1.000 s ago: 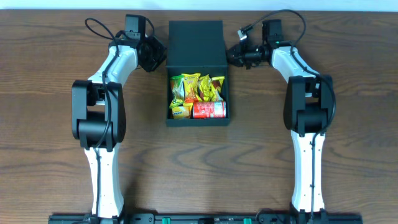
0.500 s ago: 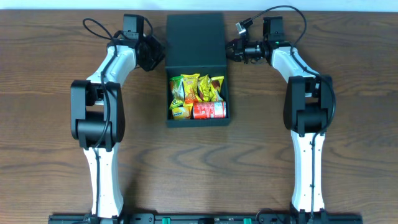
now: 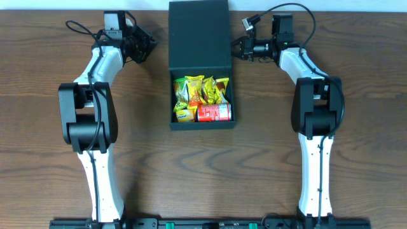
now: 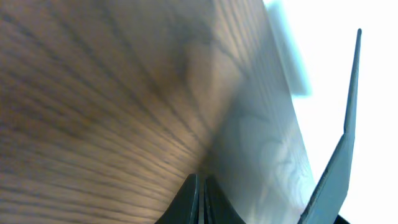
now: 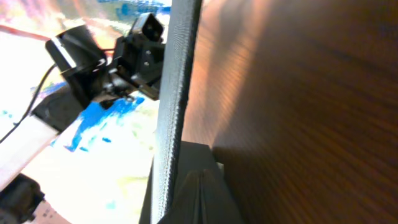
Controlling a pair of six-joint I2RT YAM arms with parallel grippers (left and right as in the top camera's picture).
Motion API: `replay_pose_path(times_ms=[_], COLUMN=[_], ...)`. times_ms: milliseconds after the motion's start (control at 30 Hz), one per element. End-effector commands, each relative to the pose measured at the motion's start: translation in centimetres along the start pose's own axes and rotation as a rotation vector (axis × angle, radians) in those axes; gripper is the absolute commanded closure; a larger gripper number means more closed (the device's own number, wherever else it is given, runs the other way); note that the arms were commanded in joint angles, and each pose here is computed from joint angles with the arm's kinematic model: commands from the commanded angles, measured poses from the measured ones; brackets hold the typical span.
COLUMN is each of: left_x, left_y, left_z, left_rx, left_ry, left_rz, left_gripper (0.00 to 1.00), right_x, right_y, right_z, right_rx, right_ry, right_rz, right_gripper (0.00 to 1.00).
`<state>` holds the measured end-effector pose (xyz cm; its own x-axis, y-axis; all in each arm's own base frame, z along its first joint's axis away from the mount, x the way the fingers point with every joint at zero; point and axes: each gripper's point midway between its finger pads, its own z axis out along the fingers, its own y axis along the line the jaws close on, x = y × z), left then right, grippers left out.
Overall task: Pack container
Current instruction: 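Lift the lid upright with both grippers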
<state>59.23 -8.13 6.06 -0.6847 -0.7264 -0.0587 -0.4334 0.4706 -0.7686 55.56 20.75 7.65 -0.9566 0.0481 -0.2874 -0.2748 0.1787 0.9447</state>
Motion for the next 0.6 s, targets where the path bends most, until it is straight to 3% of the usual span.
replay_pose_path(times_ms=[0,567], left_x=[1.1,3.2], left_y=[0.1,-4.7], left_z=[0.9,0.1], left_rx=[0.042,0.282], left_ry=[0.069,0.220], left_rz=[-0.007,0.051], left_gripper=[0.94,0.94], right_x=[0.1,0.7], right_y=[3.0,4.7], right_z=[-0.2,0.0], right_rx=[-0.088,-0.170], right_ry=[0.044,0.091], right_rz=[-0.031,-0.093], right_gripper=[0.98,0.98])
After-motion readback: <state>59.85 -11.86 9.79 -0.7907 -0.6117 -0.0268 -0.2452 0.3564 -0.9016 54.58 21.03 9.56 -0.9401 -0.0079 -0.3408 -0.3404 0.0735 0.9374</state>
